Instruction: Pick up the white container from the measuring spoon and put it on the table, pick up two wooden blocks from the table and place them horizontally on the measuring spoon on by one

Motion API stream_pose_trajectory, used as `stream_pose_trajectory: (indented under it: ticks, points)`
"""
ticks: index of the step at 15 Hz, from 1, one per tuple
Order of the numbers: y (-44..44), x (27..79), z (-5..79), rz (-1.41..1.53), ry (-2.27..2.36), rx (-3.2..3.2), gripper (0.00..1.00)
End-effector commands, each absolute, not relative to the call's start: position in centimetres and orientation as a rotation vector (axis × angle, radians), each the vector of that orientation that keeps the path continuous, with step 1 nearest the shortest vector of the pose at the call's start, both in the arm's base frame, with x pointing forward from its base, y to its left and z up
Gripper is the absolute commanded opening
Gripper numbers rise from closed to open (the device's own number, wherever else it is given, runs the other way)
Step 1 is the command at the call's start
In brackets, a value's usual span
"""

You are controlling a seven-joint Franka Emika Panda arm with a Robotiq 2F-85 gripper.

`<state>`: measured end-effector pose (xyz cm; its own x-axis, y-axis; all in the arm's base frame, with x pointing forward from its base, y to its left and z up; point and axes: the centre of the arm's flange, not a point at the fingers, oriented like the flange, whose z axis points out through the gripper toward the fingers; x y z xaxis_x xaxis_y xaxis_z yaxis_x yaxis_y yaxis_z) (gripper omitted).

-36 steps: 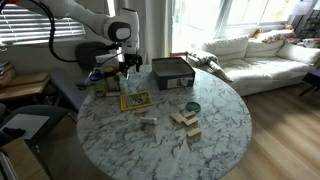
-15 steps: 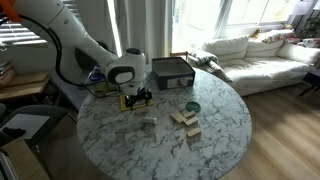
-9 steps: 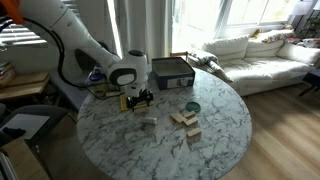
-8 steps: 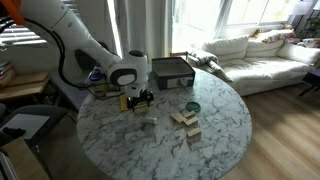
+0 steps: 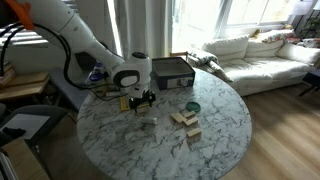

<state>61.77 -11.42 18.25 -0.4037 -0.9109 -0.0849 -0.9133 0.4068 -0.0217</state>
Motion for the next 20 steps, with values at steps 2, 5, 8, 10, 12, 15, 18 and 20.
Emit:
stream_pose_trajectory:
  ticks: [2,5,8,10,12,15,18,20]
  points:
    - [-12.2,62.0,17.3,0.081,2.575,-1.693,1.00]
    - [-12.4,61.8,17.3,0.094,2.585,-1.695,1.00]
    - [-12.5,61.6,17.2,0.108,2.591,-1.697,1.00]
    - [-12.5,61.6,17.3,0.105,2.585,-1.702,1.00]
    - [-12.6,61.5,17.6,0.102,2.579,-1.712,1.00]
    - [-12.8,61.2,18.0,0.099,2.562,-1.745,1.00]
    - [-12.8,60.9,18.1,0.106,2.535,-1.799,1.00]
    - [-12.9,60.8,18.3,0.111,2.517,-1.829,1.00]
